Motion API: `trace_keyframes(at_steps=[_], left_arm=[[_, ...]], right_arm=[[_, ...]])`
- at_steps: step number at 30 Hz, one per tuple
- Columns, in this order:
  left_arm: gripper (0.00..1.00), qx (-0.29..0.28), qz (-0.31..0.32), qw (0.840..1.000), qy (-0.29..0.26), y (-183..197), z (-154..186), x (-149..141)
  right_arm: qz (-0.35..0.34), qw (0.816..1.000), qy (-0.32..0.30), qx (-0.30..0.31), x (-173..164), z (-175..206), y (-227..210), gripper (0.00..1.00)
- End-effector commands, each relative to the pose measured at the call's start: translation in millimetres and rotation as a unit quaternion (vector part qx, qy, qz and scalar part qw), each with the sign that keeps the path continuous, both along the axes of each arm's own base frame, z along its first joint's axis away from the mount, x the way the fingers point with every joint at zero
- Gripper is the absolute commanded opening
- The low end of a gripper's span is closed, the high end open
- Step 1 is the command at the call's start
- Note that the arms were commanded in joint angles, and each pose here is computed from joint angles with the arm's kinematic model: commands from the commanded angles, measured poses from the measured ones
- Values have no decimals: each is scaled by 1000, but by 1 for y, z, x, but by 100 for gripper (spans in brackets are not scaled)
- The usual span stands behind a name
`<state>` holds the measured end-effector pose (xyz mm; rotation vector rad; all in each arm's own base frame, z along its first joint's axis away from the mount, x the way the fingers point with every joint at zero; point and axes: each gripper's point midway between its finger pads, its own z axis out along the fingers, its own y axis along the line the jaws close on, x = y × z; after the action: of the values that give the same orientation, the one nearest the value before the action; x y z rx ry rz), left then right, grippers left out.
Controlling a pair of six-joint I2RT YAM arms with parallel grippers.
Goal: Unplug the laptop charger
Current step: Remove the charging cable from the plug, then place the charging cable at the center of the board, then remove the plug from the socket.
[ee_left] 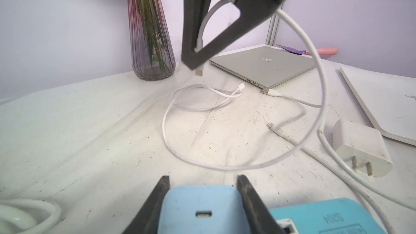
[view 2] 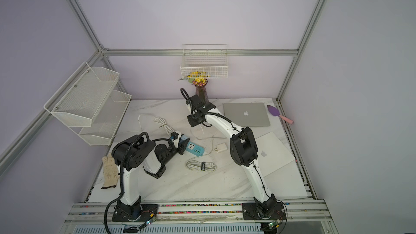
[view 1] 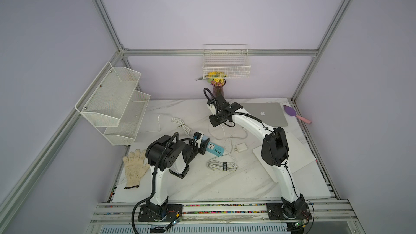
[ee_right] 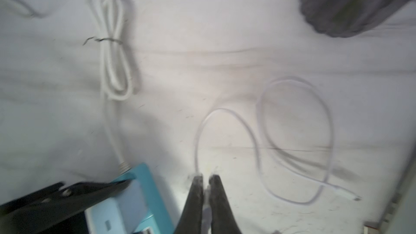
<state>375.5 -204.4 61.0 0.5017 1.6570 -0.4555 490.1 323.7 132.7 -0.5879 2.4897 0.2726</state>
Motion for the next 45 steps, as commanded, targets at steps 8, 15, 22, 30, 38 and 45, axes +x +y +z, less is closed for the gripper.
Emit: trace_keyframes(at_steps=[8,15,22,30,38,45], left_arm=[[0,58,3,997,60,12,-48,-25],[0,43,13,998,49,13,-33,-21],[0,-27,15,999,32,6,14,-10],[0,-24,35,998,35,6,58,6],[0,-27,66,997,11,15,63,12],[0,-42,83,996,-10,22,49,12]], right_arm=[[-78,996,-19,31,32,2,-36,71],[-75,984,-99,131,8,58,-49,84],[-89,973,-142,157,-15,60,-71,84],[-57,977,-93,181,-30,29,-59,82],[102,955,17,277,-91,7,-12,76],[136,963,86,215,-136,-43,-6,75]])
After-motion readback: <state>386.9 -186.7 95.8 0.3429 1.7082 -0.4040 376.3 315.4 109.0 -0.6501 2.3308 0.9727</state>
